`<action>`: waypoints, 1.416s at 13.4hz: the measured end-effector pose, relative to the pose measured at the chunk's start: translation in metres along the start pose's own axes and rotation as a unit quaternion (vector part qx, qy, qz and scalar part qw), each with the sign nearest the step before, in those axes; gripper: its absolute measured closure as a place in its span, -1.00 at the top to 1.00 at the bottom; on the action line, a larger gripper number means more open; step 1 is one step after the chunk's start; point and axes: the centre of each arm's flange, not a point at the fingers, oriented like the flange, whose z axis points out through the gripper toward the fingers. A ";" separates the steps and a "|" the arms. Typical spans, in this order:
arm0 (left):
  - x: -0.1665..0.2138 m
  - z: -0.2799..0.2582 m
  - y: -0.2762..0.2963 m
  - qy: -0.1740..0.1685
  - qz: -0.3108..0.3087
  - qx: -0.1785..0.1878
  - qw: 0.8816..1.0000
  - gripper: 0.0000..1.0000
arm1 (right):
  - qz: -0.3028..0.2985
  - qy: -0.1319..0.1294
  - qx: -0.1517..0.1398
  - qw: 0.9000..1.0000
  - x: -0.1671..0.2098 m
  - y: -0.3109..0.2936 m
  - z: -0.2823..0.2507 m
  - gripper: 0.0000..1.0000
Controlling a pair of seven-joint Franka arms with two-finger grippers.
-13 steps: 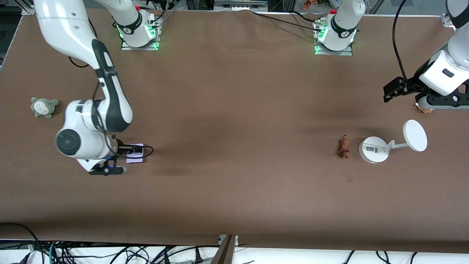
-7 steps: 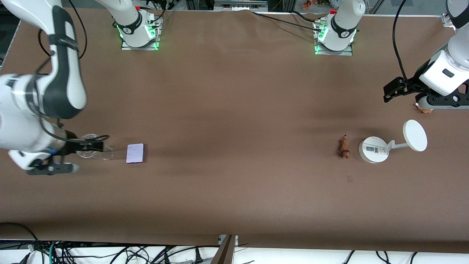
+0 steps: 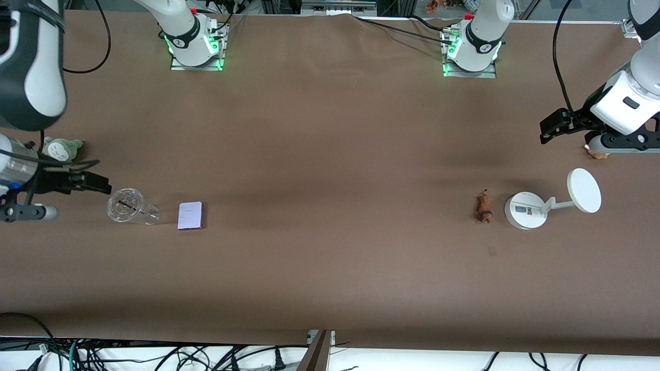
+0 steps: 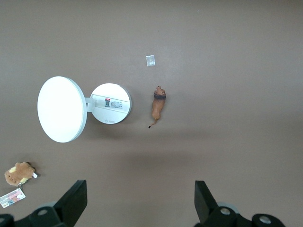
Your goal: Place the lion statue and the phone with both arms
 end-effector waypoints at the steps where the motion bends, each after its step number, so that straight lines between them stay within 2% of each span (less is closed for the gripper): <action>1: 0.000 0.000 0.000 0.000 0.000 0.000 1.000 1.00 | -0.009 -0.004 -0.007 1.000 -0.013 0.000 -0.004 1.00; 4: 0.000 0.000 0.000 0.000 0.000 0.000 1.000 1.00 | -0.027 -0.001 -0.023 0.999 -0.046 -0.011 -0.030 1.00; 9: 0.000 0.000 0.000 0.000 0.000 0.000 1.000 1.00 | -0.013 -0.005 -0.016 1.000 -0.089 0.006 -0.074 1.00; 13: 0.000 0.000 0.000 0.000 0.000 0.000 1.000 1.00 | -0.012 -0.025 -0.014 1.000 -0.093 0.006 -0.070 1.00; 19: 0.000 0.000 0.000 0.000 0.000 0.000 1.000 1.00 | -0.011 -0.041 -0.016 0.999 -0.092 0.007 -0.069 1.00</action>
